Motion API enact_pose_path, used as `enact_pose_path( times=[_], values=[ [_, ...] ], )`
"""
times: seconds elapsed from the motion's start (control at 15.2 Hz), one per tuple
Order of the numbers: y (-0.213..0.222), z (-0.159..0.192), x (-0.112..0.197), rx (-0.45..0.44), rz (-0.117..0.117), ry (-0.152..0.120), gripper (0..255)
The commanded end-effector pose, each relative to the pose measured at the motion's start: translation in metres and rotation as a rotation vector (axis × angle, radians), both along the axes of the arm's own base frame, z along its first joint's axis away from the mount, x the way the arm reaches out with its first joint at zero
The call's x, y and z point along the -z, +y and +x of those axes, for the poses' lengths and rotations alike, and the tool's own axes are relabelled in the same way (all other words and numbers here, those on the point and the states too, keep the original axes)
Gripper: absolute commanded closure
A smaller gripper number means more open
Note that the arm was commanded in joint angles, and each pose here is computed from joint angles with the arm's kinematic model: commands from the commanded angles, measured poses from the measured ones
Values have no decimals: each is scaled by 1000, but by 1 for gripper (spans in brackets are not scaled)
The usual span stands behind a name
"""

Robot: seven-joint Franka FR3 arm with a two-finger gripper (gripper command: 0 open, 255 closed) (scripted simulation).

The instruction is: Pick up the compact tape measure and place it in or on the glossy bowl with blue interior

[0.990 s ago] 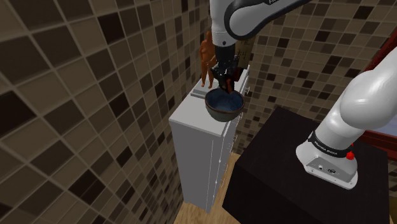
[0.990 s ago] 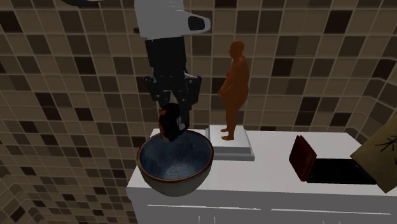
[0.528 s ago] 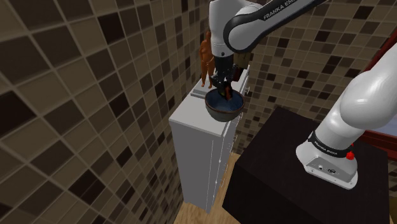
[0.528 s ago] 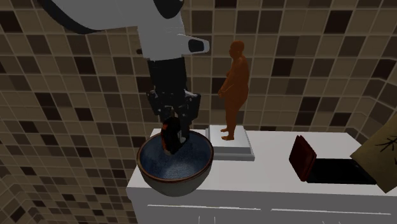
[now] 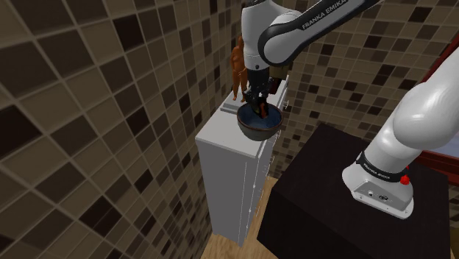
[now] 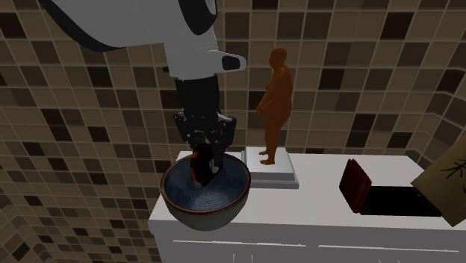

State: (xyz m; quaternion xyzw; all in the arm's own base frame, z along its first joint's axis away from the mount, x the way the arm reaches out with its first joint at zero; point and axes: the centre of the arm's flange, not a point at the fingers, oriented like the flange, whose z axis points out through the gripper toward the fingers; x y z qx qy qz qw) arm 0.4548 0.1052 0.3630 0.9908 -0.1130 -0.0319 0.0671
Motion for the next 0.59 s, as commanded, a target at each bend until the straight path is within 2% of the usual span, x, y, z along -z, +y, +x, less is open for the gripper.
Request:
enact_pose_path(
  times=[0.0,0.07,0.13,0.46,0.53],
  values=[
    [0,0,0,0,0,0,255],
    [0,0,0,0,0,0,255],
    [0,0,0,0,0,0,0],
    [0,0,0,0,0,0,0],
    [2,1,-13,0,0,0,0]
  ],
)
